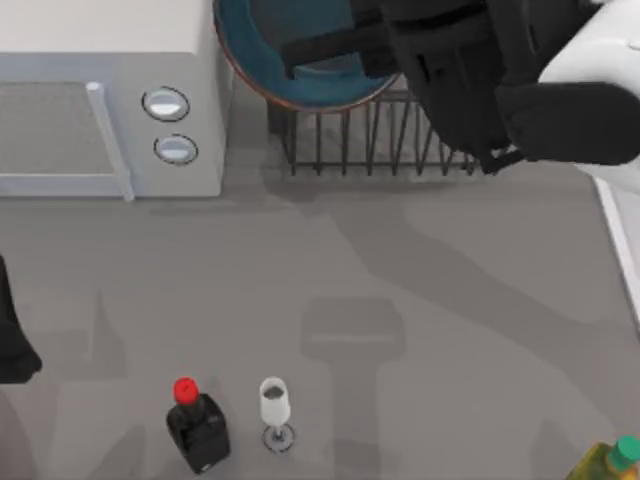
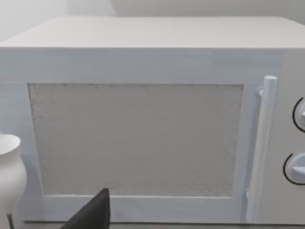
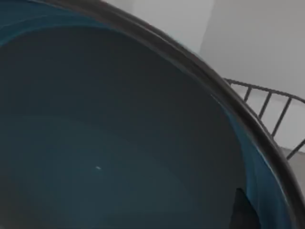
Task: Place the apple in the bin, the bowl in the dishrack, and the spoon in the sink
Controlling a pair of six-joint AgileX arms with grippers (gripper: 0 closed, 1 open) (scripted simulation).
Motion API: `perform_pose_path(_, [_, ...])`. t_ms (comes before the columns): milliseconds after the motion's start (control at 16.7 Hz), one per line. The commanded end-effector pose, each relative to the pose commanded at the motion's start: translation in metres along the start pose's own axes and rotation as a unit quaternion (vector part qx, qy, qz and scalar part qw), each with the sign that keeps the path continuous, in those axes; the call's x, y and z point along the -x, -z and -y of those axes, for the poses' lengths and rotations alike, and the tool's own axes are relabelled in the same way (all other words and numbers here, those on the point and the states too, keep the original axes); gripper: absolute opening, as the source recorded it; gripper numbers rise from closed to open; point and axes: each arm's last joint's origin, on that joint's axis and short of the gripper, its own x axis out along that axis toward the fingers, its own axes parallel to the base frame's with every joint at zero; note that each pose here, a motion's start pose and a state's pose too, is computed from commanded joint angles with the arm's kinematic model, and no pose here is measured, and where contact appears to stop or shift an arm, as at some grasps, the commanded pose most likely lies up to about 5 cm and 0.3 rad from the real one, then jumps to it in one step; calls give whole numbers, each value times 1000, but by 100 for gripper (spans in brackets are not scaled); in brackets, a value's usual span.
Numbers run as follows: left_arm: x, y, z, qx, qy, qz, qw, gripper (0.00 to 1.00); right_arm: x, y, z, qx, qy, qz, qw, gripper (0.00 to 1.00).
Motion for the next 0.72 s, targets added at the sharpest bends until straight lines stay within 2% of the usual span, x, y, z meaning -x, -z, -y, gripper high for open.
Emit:
perform_pose_path(120, [0,0,0,0,0,0,1000,100,27,-19,-2,-32,24,79,996,0])
perform_pose_path(300, [0,0,0,0,0,0,1000,100,61,-36,2,-77,53,148,985,0])
perform_pose_path(480, [0,0,0,0,0,0,1000,100,77,-42,6,-98,64,171,978,0])
perform_pose_path(720, [0,0,0,0,0,0,1000,100,75,-43,7,-99,65,171,978,0])
